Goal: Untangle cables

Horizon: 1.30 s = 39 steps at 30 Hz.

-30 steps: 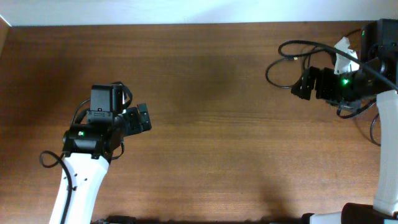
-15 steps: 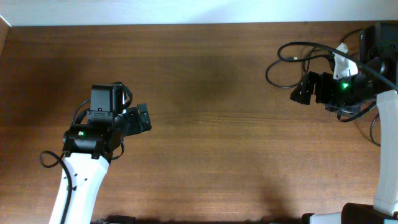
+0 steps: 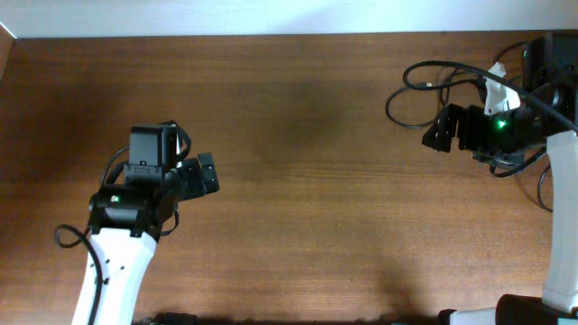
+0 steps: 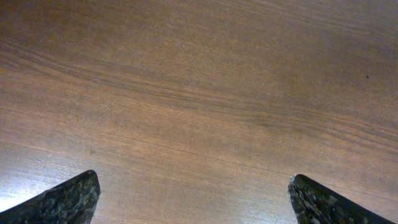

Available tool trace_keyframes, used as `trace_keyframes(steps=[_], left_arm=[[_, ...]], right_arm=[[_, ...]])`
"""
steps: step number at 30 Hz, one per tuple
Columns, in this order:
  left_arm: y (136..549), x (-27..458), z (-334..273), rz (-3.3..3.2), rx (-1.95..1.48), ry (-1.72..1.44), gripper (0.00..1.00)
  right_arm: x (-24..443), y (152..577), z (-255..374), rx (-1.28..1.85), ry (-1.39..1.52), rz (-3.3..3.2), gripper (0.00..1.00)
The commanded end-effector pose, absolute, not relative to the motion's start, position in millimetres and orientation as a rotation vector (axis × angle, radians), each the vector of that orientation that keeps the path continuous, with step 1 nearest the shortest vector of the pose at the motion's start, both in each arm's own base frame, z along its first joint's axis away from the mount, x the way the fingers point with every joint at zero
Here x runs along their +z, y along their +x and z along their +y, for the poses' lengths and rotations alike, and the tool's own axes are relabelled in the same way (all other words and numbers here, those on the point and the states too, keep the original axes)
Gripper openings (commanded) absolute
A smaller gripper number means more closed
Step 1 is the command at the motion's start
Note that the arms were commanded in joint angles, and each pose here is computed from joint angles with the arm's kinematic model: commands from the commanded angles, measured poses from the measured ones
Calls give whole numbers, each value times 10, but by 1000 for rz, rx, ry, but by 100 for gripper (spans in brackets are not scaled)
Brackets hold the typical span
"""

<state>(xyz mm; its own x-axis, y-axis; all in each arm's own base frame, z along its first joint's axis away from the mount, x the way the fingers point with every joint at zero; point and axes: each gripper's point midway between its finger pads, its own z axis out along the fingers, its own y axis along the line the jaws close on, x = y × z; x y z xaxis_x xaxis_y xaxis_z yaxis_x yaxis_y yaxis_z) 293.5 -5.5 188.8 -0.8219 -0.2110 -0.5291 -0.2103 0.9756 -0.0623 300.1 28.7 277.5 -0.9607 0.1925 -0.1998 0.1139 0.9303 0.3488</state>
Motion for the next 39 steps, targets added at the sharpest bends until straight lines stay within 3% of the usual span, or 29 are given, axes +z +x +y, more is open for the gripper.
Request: trace_keyframes(steps=[1, 6, 14, 20, 26, 29, 33, 39], left_arm=[[2825, 2013, -108, 2537, -16, -255, 99], [2560, 1818, -123, 2504, -39, -211, 99], [2520, 1486, -621, 2059, -351, 119, 99], [2459, 1719, -687, 1597, -370, 184, 99], [2411, 2243, -171, 1373, -177, -79, 99], [2416, 2190, 52, 1379, -123, -222, 99], [2449, 1599, 47, 1622, -72, -212, 99], [2453, 1592, -27, 1635, -39, -105, 99]], right_arm=[[2804, 2982, 297, 487, 215, 2851, 99], [2804, 2982, 297, 487, 215, 2851, 99], [2804, 2982, 297, 487, 215, 2851, 99], [2804, 2982, 297, 487, 215, 2851, 99], [2804, 2982, 297, 487, 215, 2851, 99], [2805, 2983, 297, 487, 215, 2851, 99], [2803, 2982, 297, 487, 215, 2851, 99], [2804, 2982, 297, 487, 215, 2851, 99]])
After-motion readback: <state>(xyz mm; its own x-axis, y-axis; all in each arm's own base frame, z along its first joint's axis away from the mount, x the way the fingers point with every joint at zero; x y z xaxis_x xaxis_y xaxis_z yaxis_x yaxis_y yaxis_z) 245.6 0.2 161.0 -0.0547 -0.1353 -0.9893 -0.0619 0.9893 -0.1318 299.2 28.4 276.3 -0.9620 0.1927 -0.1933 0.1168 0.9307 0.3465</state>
